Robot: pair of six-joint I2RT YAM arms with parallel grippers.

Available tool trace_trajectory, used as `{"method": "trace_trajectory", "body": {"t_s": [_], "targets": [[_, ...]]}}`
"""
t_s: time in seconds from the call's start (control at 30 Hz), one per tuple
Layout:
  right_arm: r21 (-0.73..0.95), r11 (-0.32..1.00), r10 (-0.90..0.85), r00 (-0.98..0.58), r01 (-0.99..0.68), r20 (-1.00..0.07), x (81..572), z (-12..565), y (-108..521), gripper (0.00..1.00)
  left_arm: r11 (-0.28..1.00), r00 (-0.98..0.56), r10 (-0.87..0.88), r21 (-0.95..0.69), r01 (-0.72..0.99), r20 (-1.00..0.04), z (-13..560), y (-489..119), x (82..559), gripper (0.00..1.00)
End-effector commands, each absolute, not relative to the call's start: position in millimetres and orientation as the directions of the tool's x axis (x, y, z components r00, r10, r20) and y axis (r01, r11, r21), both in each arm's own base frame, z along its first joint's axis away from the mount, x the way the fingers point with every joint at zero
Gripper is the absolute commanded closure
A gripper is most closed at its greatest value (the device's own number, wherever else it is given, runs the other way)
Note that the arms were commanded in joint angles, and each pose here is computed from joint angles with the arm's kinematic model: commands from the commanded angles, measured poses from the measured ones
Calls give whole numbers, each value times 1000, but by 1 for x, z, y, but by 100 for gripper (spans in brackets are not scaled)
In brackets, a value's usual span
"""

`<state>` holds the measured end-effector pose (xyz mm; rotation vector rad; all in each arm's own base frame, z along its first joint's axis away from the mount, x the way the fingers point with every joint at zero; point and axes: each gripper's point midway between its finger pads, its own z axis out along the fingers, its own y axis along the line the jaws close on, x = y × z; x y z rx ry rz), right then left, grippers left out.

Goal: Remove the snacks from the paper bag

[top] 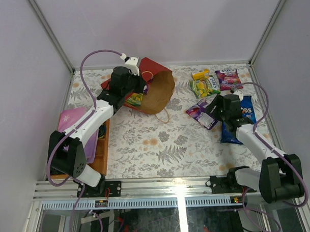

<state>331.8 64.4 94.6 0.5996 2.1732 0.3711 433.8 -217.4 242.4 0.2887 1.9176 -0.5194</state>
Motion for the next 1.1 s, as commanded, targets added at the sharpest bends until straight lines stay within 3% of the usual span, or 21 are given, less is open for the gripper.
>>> {"method": "trace_trajectory", "body": {"t_s": [0.0,0.13,0.37,0.57,0.73,1.07], "targets": [[476,858,498,-537,192,-681,345,132,75,36,867,-359,-61,-228,443,-931,254,-219,440,99],[490,847,509,-578,205,-638,338,107,80,43,868,-360,-59,-226,442,-931,254,-219,440,99],[436,854,508,-637,285,-580,310,48,71,44,871,-362,-55,-222,439,-931,253,-218,440,99],[416,860,497,-667,296,-554,303,32,71,44,869,-362,-54,-222,441,-931,254,-218,440,99],[427,864,488,-649,265,-584,311,53,73,42,872,-360,-53,-218,438,-932,254,-217,439,99],[436,894,426,-503,106,-752,326,136,85,30,867,-362,-57,-225,444,-931,255,-219,440,99]]}}
